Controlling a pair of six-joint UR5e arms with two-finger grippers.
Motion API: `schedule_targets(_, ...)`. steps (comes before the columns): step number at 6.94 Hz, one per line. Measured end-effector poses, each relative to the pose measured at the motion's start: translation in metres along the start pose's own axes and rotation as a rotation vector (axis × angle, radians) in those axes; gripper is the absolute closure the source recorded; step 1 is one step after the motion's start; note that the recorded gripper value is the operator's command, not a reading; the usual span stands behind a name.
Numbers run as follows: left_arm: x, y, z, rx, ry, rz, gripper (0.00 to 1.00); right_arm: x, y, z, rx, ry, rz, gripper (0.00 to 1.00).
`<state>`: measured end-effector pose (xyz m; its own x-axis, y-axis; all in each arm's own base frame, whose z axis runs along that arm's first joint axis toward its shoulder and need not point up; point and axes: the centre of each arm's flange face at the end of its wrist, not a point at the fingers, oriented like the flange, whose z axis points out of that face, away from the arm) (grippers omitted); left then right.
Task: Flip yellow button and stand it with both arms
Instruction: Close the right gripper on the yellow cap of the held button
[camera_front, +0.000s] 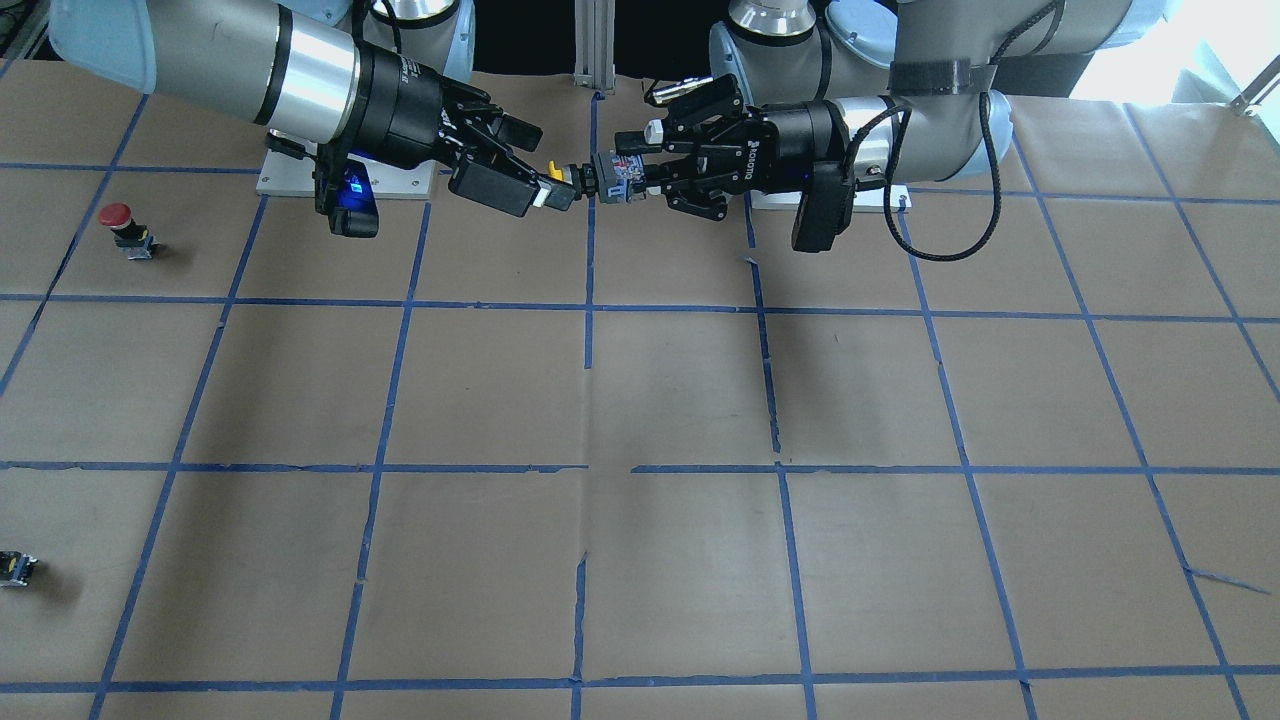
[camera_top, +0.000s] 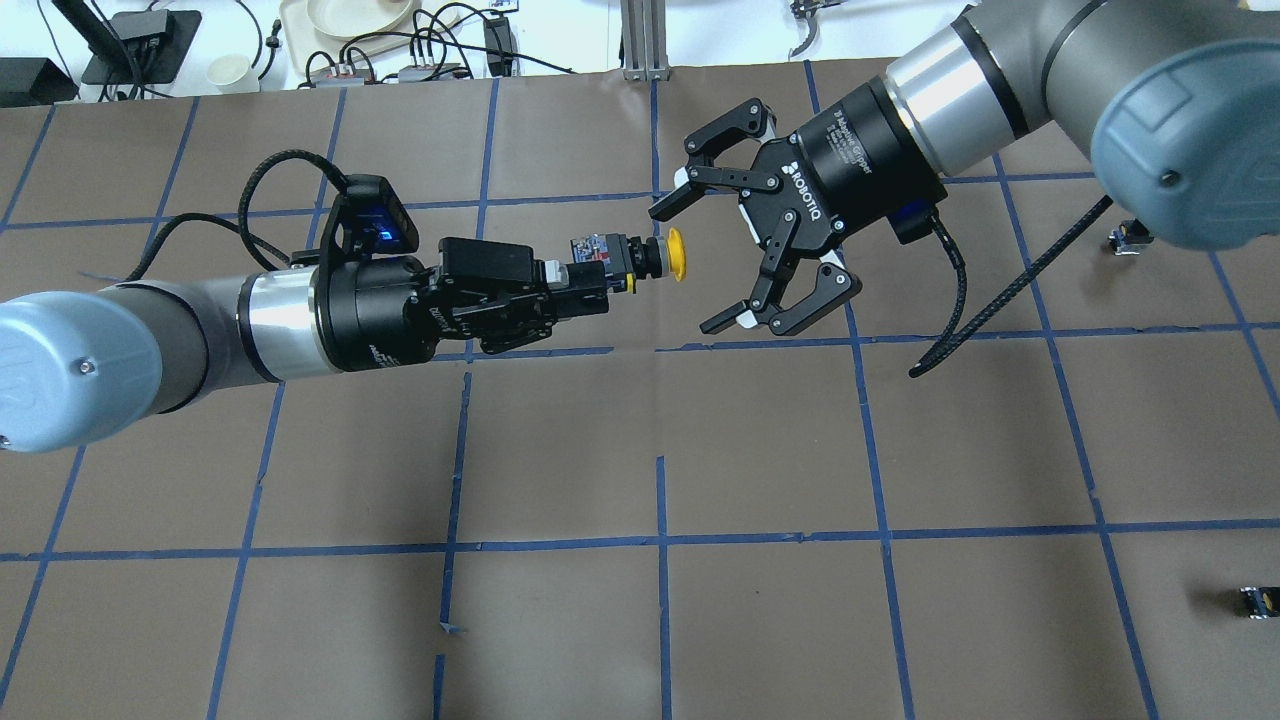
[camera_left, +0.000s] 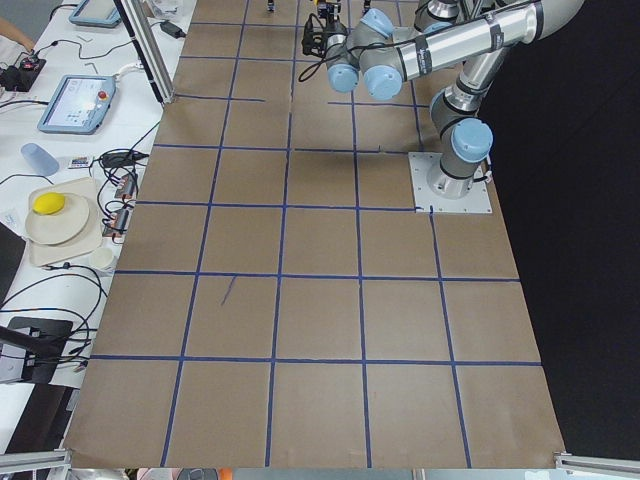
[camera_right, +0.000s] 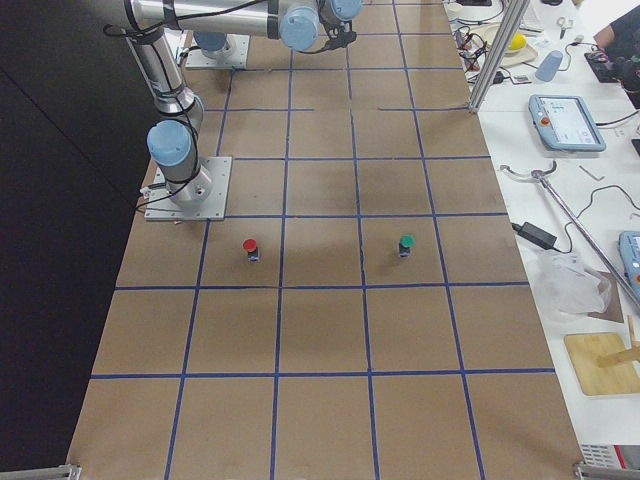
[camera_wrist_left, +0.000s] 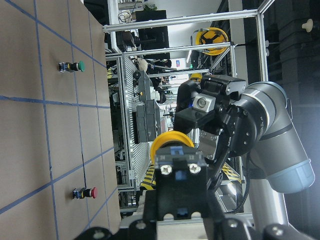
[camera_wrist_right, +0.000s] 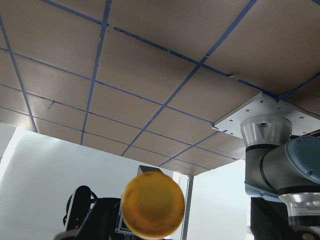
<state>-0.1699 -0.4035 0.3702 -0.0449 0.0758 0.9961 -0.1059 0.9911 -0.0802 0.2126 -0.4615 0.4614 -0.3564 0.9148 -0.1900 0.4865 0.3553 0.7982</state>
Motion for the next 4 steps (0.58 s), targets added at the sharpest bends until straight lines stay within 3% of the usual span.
schedule_targets(1,-0.0005,0.0004,0.0000,0.000,0.000,-0.001,0.88,-0.0001,-0.0008,0.0006,-0.001,0.002,0.006,0.63)
schedule_targets(3,-0.0003,0.0012,0.0001,-0.001,0.000,-0.001,0.88,-0.0010,-0.0014,0.0007,-0.001,-0.001,0.008,0.86)
schedule_targets(4,0.0004,0.0017,0.0001,-0.001,0.000,0.000,0.88,-0.0010,-0.0015,0.0007,0.000,-0.001,0.009,0.89)
